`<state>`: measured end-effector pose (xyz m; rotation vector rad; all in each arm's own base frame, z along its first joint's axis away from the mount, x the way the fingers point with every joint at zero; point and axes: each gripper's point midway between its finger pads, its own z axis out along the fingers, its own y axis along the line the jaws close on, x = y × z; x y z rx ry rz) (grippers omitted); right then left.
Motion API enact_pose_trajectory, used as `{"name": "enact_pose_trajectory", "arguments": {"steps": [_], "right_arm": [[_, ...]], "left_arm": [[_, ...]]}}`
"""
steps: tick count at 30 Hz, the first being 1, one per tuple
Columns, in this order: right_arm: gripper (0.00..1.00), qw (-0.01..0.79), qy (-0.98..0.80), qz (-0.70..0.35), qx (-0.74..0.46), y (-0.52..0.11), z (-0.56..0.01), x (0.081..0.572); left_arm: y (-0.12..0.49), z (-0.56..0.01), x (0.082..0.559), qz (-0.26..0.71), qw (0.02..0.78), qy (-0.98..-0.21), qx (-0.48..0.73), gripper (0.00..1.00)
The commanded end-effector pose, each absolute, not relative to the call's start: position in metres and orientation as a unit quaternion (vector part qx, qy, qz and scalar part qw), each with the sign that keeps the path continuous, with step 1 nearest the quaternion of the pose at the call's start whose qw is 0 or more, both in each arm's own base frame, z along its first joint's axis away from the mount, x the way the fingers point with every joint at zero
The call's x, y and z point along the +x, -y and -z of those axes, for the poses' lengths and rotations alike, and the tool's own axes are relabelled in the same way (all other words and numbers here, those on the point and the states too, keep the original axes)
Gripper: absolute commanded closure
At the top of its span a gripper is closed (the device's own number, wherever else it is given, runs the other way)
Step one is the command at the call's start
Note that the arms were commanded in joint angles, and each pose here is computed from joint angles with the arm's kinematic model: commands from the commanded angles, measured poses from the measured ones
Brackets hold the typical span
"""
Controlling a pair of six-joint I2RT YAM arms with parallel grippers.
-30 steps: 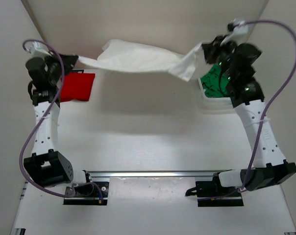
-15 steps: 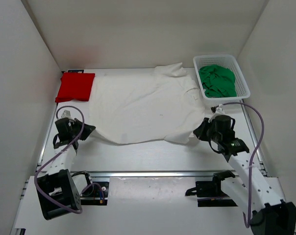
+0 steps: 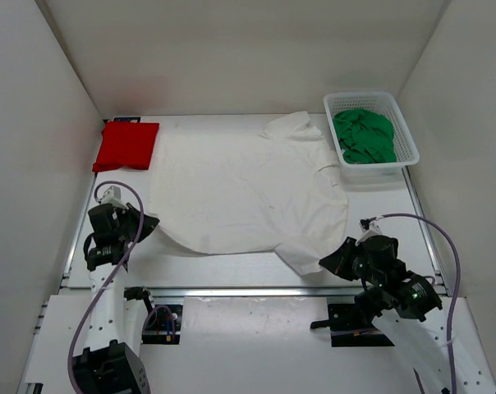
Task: Fold and stack the t-shirts
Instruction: Grap the side of the flattened tshirt closest away from the robot with both arms, then fold the flattened tshirt in 1/3 of the way
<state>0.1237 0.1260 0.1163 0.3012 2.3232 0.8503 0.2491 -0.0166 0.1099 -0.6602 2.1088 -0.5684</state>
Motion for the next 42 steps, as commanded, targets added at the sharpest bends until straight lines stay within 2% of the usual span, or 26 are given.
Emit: {"name": "enact_pose_trajectory", "arguments": {"steps": [1, 5, 7, 10, 12, 15, 19, 33, 42], "right_arm": [[1.00, 0.327, -0.887, -0.291, 0.143, -0.118, -0.129, 0.126], [1.00, 0.339, -0.906, -0.224, 0.119, -0.118, -0.116, 0.147], [1.00, 0.355, -0.908, -0.193, 0.107, -0.114, -0.115, 0.173], [1.00, 0.362, -0.902, -0.216, 0.097, -0.112, -0.118, 0.206], [1.00, 0.377, -0.888, -0.234, 0.121, -0.087, -0.122, 0.241], [1.00, 0.401, -0.883, -0.199, 0.143, -0.062, -0.130, 0.277], [1.00, 0.408, -0.887, -0.169, 0.132, -0.066, -0.137, 0.318], [1.00, 0.409, -0.889, -0.177, 0.108, -0.089, -0.133, 0.406], [1.00, 0.409, -0.893, -0.165, 0.091, -0.093, -0.118, 0.447]], "left_arm": [[0.010, -0.122, 0.248, 0.192, 0.422, -0.850, -0.251, 1.00], [0.005, -0.106, 0.259, 0.234, 0.404, -0.832, -0.299, 1.00], [0.005, -0.102, 0.270, 0.252, 0.409, -0.818, -0.317, 1.00], [0.000, -0.104, 0.287, 0.258, 0.419, -0.798, -0.348, 1.00], [-0.004, -0.104, 0.298, 0.259, 0.424, -0.786, -0.368, 1.00], [-0.013, -0.105, 0.311, 0.239, 0.431, -0.780, -0.385, 1.00], [-0.023, -0.101, 0.322, 0.238, 0.432, -0.769, -0.407, 1.00], [-0.034, -0.094, 0.363, 0.215, 0.428, -0.771, -0.420, 1.00], [-0.033, -0.060, 0.374, 0.211, 0.380, -0.791, -0.431, 1.00]]}}
